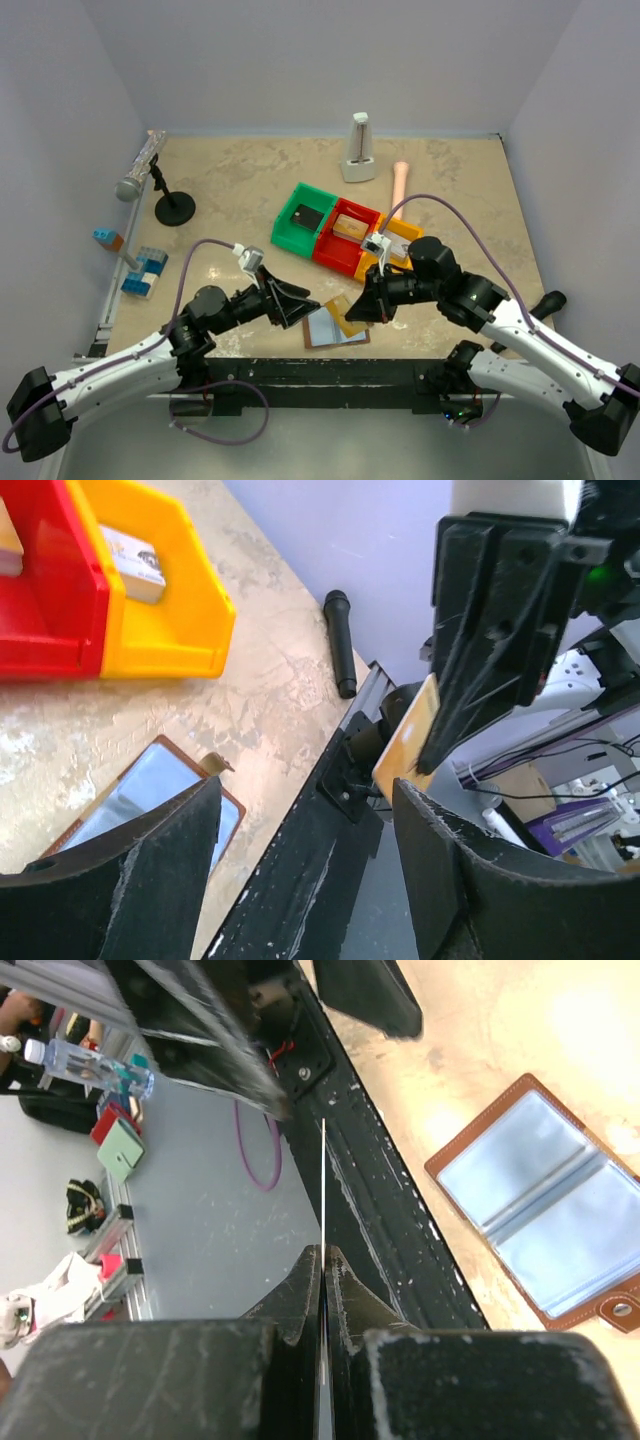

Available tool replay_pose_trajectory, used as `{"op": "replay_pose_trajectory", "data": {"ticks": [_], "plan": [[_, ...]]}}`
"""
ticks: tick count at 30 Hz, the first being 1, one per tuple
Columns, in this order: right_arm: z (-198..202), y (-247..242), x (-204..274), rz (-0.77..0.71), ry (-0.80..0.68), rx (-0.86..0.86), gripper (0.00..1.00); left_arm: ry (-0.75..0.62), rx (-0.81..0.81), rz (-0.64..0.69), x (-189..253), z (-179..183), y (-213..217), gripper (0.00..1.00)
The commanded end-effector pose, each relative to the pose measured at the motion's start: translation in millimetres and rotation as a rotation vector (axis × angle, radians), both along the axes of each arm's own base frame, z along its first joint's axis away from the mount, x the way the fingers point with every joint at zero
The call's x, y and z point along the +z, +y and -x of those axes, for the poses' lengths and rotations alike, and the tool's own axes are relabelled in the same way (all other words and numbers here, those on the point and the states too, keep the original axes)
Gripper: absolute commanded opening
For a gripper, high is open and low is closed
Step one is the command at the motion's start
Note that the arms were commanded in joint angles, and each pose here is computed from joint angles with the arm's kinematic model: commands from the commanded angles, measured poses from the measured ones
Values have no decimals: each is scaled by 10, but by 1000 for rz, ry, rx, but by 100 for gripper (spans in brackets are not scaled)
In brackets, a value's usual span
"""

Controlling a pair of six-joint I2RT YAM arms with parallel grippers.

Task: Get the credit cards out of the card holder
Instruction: Remove the credit card from the card holder.

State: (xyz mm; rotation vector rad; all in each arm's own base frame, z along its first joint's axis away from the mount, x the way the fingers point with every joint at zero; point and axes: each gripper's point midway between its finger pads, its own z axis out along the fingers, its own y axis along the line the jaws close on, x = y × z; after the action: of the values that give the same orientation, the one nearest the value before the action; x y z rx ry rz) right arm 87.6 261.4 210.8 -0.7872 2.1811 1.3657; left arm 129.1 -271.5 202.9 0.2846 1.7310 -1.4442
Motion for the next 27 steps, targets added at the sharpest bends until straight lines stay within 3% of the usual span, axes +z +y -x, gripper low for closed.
{"op": "replay_pose_trajectory", "data": {"ticks": [1,6,13,27], "plan": [[-79,68,192,-68,-30,-22,0,17,-20,180,137,36,-23,71],[-68,104,247,-86,-19,-9,0,9,-115,282,214,172,-87,65],[-31,105,257,-98,-12,7,0,-64,-188,382,449,298,-82,63],[-30,166,255,-105,6,36,0,-45,-176,296,341,229,-173,55]]}}
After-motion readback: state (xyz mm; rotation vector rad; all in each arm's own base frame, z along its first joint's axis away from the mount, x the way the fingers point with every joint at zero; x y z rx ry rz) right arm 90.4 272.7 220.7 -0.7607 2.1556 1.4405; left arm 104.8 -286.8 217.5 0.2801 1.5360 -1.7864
